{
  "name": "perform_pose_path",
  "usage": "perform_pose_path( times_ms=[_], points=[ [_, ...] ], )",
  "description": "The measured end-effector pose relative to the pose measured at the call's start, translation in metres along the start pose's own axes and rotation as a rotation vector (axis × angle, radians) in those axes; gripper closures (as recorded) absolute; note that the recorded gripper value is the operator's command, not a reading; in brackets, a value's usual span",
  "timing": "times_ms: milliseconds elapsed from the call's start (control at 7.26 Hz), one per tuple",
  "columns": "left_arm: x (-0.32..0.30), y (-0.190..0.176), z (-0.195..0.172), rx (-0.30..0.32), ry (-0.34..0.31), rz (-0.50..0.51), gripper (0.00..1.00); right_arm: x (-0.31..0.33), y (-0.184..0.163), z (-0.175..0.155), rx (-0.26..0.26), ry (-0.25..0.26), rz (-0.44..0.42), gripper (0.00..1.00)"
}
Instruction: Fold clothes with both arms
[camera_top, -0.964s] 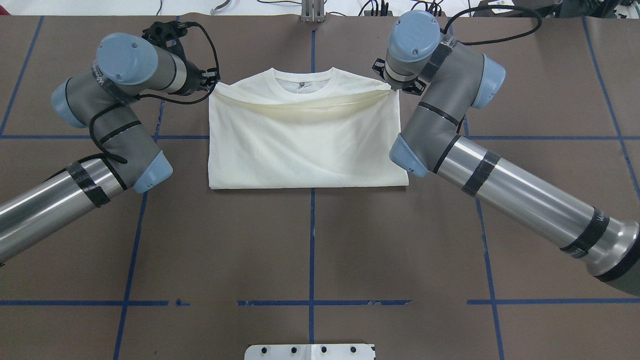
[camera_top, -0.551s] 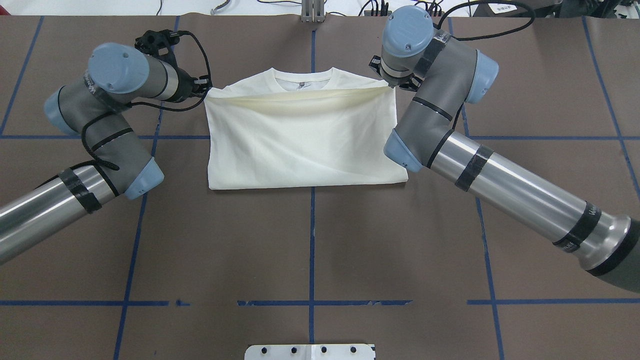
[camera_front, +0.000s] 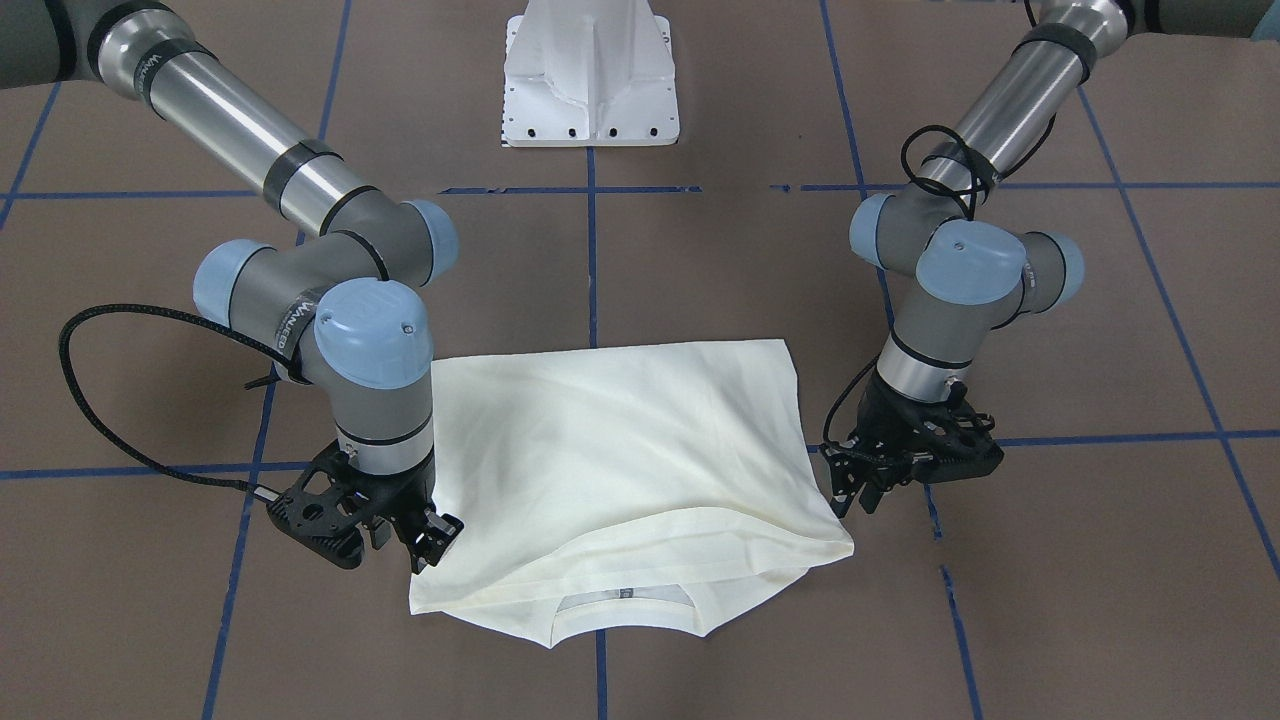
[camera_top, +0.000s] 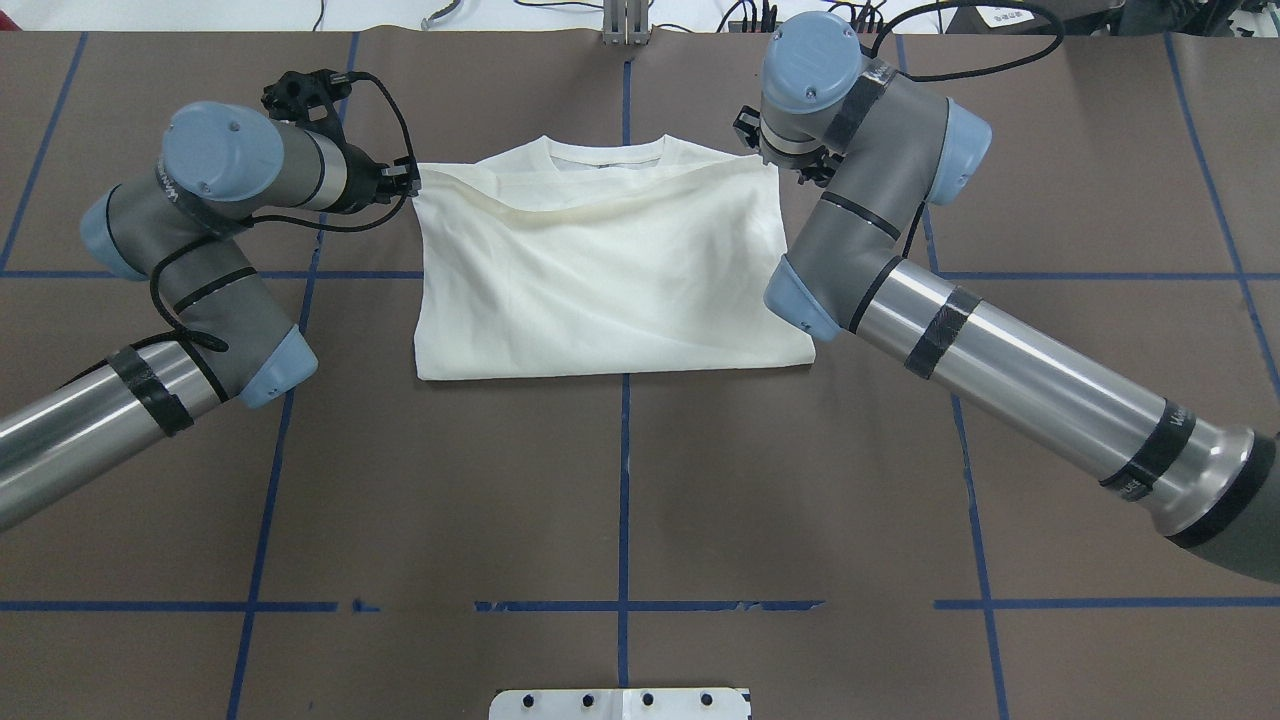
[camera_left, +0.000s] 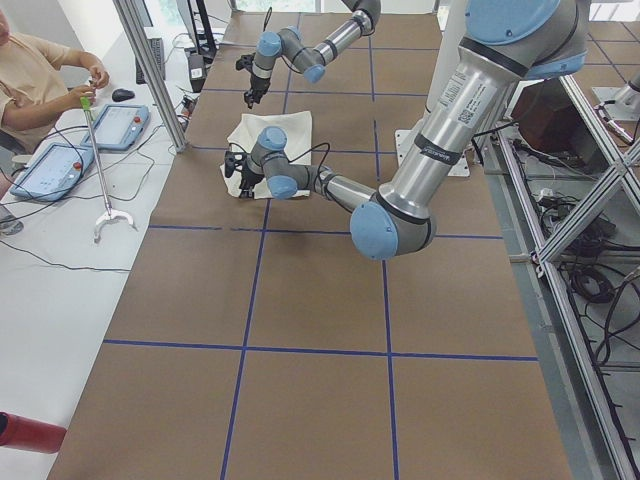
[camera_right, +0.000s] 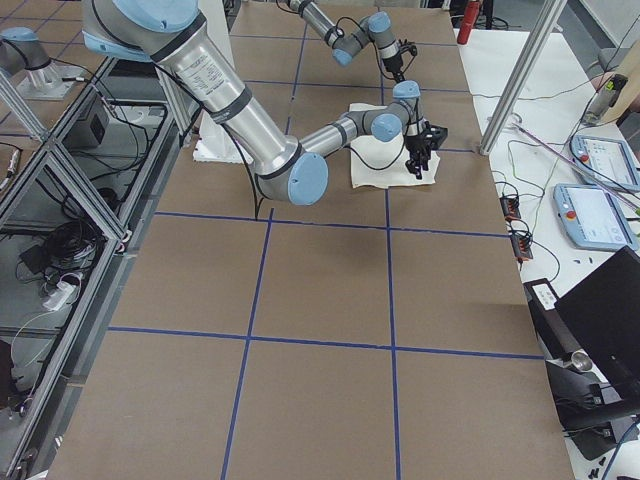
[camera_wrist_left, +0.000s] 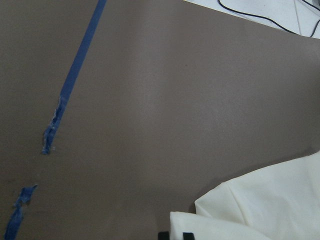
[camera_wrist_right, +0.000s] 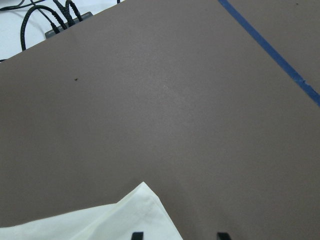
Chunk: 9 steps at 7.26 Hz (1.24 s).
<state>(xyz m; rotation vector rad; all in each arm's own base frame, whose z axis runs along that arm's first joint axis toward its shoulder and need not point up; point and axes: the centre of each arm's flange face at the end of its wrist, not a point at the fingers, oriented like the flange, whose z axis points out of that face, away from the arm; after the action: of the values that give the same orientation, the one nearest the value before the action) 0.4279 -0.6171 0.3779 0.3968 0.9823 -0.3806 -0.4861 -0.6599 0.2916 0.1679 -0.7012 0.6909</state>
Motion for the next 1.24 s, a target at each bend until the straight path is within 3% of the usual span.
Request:
perform_pose_path(
  times_ms=[413,827,1240],
  points=[
    [0.007,-0.003,-0.011,0.016,0.066,0.008,0.53,0.056,0.025,-0.039,-0.08,-0.089,0.061,0.28],
    [0.004,-0.006,-0.014,0.026,0.077,0.028,0.53,0.1,0.084,-0.027,-0.134,-0.058,0.2,0.24],
    [0.005,-0.011,-0.02,0.044,0.094,0.054,0.54,0.122,0.125,-0.036,-0.135,-0.069,0.233,0.23]
  ],
)
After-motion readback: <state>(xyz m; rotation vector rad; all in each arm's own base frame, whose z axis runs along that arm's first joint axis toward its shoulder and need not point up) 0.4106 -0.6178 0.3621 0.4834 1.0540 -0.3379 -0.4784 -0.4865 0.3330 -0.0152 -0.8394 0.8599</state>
